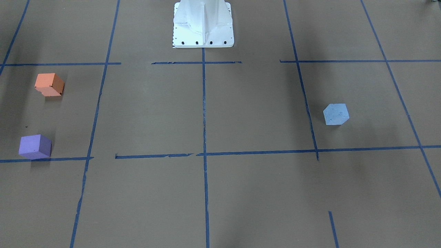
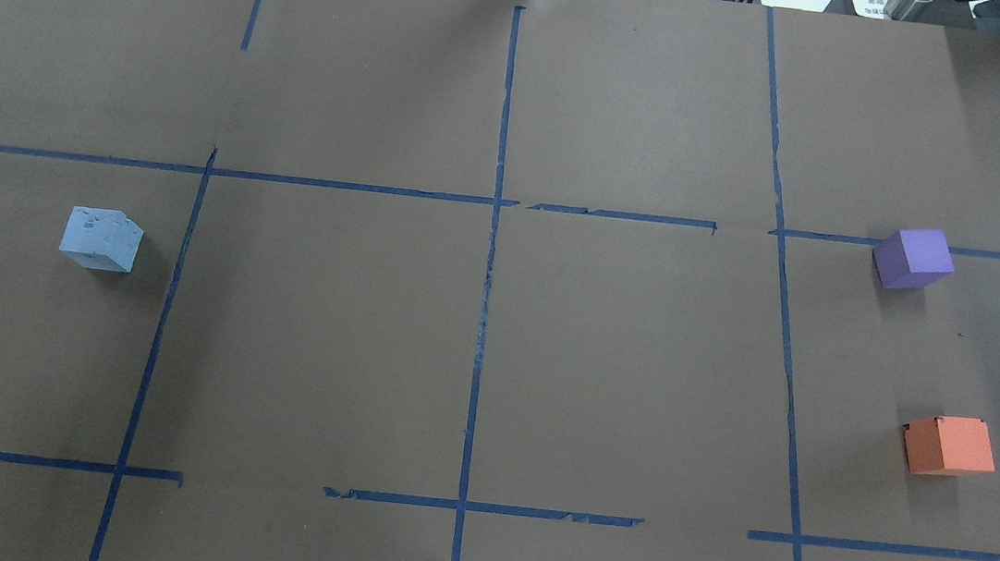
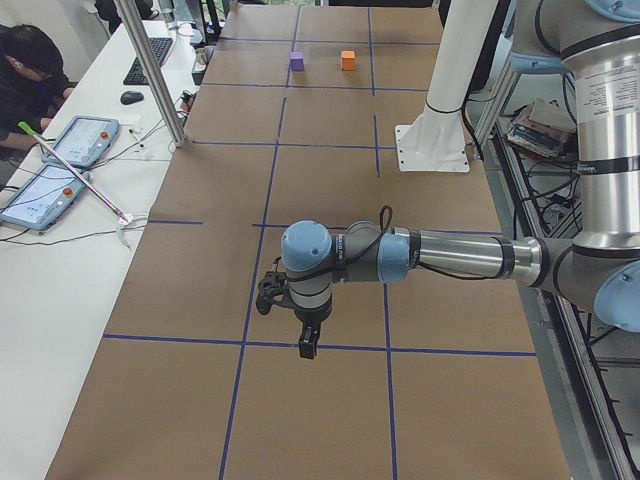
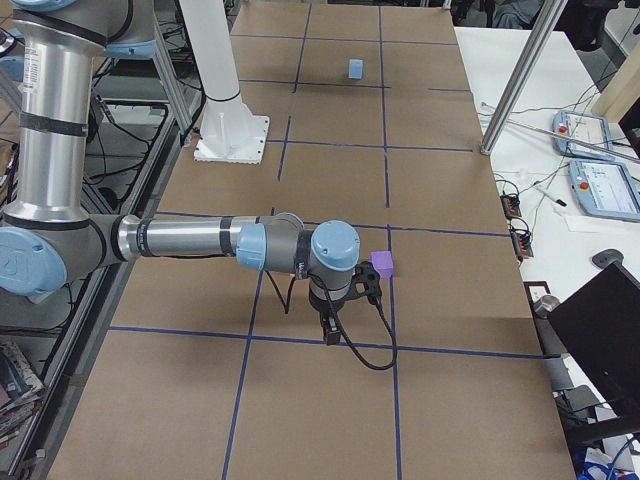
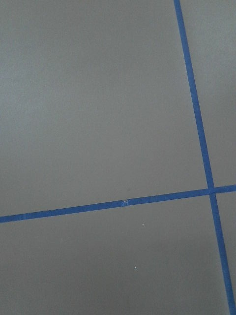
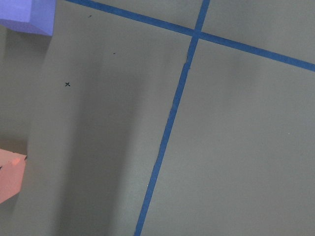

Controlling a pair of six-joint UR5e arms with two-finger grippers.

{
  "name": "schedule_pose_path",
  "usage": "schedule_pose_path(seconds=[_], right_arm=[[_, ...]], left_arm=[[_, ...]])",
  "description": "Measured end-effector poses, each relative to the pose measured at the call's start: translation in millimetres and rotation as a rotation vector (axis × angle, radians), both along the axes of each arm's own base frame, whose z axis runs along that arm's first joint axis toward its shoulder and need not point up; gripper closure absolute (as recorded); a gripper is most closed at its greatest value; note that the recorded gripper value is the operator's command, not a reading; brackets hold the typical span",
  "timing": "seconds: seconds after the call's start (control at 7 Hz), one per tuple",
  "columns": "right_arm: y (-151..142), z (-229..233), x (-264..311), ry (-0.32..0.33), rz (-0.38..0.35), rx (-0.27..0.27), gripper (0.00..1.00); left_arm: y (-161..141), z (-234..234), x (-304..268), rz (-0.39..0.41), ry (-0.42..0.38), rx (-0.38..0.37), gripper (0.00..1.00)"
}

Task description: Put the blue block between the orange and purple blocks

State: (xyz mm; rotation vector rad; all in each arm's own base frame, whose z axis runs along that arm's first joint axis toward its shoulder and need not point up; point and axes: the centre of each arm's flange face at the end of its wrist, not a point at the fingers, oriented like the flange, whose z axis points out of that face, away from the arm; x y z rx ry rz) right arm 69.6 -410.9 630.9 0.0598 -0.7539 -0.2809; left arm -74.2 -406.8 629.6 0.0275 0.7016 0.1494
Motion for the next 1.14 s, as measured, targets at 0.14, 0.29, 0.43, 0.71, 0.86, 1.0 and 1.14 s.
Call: schedule_pose_path(seconds=[0.14, 0.29, 0.43, 0.71, 0.86, 1.0, 1.14], right_arm=[[0, -1, 0, 0.000, 0.000, 0.001, 0.00], [0, -2, 0, -0.001, 0.000, 0.003, 0.00], [0, -3, 0, -0.001, 0.000, 0.005, 0.00], [-1, -4, 0, -0.002, 0.001, 0.007, 0.00], [-1, -4, -1, -0.005, 0.001, 0.008, 0.00], [-1, -5, -1, -0.011, 0.001, 0.008, 0.00], [-1, -5, -2, -0.016, 0.001, 0.007, 0.00]], left_arm=[[1, -1, 0, 0.001, 0.001, 0.002, 0.00], [3, -4, 0, 0.002, 0.002, 0.009, 0.00], [6, -7, 0, 0.002, 0.001, 0.014, 0.00], [5, -11, 2, 0.004, 0.002, 0.028, 0.00], [-16, -25, 5, 0.011, 0.003, 0.090, 0.00], [-52, -49, 17, 0.035, 0.007, 0.189, 0.00], [-77, -64, 43, 0.062, 0.020, 0.238, 0.00]])
